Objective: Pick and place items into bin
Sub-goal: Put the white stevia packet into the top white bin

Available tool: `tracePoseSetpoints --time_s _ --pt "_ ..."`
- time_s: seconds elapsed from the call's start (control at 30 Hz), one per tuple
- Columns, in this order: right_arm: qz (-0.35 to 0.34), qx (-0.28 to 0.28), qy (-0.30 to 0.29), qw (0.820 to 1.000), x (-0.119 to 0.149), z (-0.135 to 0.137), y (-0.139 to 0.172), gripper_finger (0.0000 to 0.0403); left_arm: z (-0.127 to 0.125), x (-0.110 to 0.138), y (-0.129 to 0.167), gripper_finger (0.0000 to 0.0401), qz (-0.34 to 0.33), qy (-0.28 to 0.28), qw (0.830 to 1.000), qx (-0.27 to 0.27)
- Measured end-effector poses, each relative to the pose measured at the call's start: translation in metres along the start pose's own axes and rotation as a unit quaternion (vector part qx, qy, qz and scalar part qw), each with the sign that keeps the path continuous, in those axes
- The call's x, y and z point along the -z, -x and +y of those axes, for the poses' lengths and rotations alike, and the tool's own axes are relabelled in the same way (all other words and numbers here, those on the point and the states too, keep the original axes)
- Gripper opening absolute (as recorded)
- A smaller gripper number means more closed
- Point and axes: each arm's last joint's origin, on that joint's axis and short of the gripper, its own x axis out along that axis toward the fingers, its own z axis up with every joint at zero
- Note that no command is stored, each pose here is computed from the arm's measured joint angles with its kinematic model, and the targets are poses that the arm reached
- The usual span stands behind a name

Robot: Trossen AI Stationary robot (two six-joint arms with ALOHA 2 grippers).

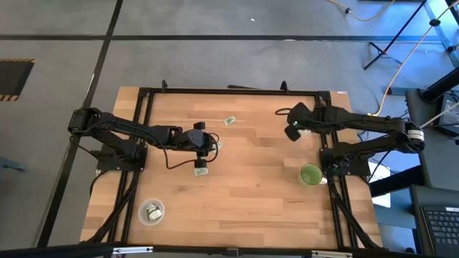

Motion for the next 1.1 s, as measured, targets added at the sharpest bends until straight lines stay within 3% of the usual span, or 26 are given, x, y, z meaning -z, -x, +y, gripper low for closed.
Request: tracePoseSetpoints --time_s 0.33,0.6,0.93,1.1 --pt "0.077 0.031 -0.010 0.997 -0.002 -0.004 -0.026 0.0009 0.000 0.000 0.000 0.0106 -0.001 0.000 1.000 0.001" --pt "0.141 0.051 0.021 0.989 0.000 0.005 -0.045 0.0009 0.000 0.000 0.000 0.0106 0.000 0.000 1.000 0.001" --pt "0.178 0.067 0.044 0.981 0.001 0.014 -0.062 0.0013 0.000 0.000 0.000 0.0106 0.000 -0.001 1.000 0.002" --pt "0.178 0.067 0.045 0.981 0.001 0.015 -0.062 0.0041 0.000 0.000 0.000 0.0106 0.000 -0.001 1.000 0.002"
